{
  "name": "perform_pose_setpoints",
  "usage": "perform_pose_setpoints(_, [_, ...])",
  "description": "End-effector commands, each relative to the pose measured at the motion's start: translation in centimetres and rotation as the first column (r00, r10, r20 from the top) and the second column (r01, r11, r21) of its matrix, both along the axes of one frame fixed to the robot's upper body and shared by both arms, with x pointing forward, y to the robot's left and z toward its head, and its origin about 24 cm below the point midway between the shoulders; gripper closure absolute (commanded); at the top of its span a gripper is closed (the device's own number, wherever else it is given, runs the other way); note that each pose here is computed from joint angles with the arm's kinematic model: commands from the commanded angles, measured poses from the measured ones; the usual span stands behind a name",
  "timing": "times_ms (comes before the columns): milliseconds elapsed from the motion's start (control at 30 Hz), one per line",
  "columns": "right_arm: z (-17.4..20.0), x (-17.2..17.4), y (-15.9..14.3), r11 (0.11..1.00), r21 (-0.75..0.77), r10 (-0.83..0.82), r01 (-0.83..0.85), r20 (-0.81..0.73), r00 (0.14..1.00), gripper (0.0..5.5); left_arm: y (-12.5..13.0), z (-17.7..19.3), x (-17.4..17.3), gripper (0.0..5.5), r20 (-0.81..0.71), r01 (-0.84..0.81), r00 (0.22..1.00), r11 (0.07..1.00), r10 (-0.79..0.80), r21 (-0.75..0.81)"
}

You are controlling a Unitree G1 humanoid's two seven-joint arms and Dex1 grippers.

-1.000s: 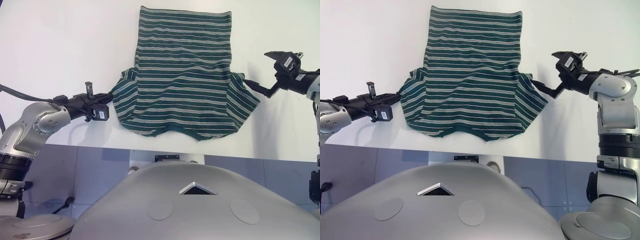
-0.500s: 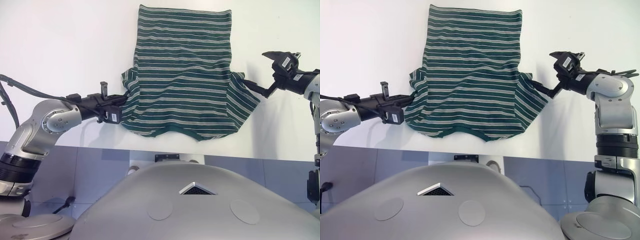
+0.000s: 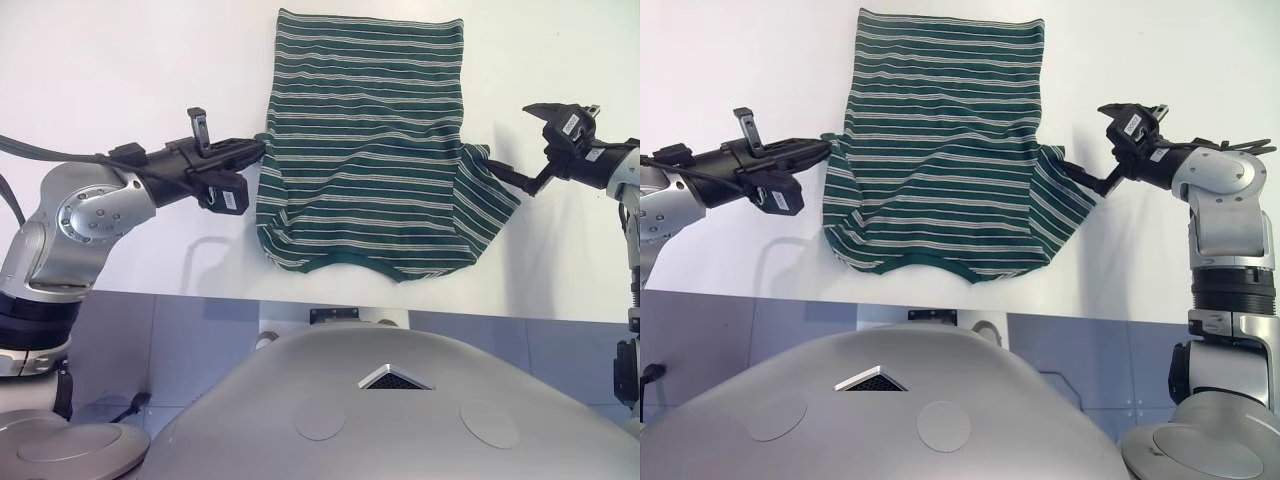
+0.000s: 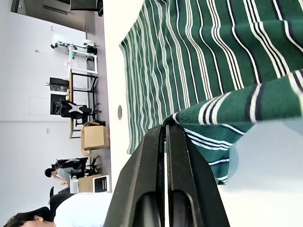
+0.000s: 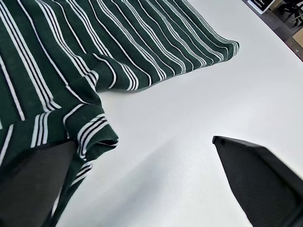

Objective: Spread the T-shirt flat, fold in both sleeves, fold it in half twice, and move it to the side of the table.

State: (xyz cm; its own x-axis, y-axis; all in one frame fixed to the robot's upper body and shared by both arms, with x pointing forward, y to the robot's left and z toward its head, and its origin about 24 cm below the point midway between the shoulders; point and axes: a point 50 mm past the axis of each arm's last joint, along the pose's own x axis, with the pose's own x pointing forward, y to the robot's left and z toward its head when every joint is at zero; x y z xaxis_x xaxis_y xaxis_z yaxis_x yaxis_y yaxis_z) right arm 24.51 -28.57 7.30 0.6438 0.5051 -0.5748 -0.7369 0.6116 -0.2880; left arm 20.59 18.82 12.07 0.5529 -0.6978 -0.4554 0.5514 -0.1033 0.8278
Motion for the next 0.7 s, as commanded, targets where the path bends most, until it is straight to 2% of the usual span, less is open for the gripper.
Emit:
perform_pose_setpoints(33, [0.0, 0.4, 0.3, 1.000, 0.006, 0.018, -0.018, 0.006, 1.000, 0.10, -2.0, -1.9, -0.3, 5.47, -0.052, 0.045, 0.998, 0.999, -0.046, -0.026])
perform_pose_setpoints(200, [-0.1, 0.8, 0.7, 0.999, 0.008, 0.034, -0.034, 0.005, 0.999, 0.10, -3.7, -4.8, 0.1, 5.47, -0.085, 0.047, 0.995, 0.999, -0.049, -0.020])
perform_pose_setpoints(467, [-0.5, 0.7, 1.0, 0.999, 0.020, 0.036, -0.036, 0.000, 0.999, 0.10, -6.2, -7.0, 1.1, 5.47, -0.110, 0.034, 0.993, 0.997, -0.041, -0.063])
perform_pose_setpoints(567, [-0.6, 0.7, 1.1, 0.999, 0.026, 0.044, -0.044, -0.005, 0.999, 0.10, -6.5, -7.3, 0.9, 4.91, -0.153, 0.040, 0.987, 0.994, -0.055, -0.097])
perform_pose_setpoints(700, [-0.2, 1.1, -0.1, 0.998, -0.045, 0.037, -0.037, 0.008, 0.999, 0.10, -7.1, -7.2, 0.5, 4.25, -0.191, 0.049, 0.978, 0.988, -0.077, -0.146])
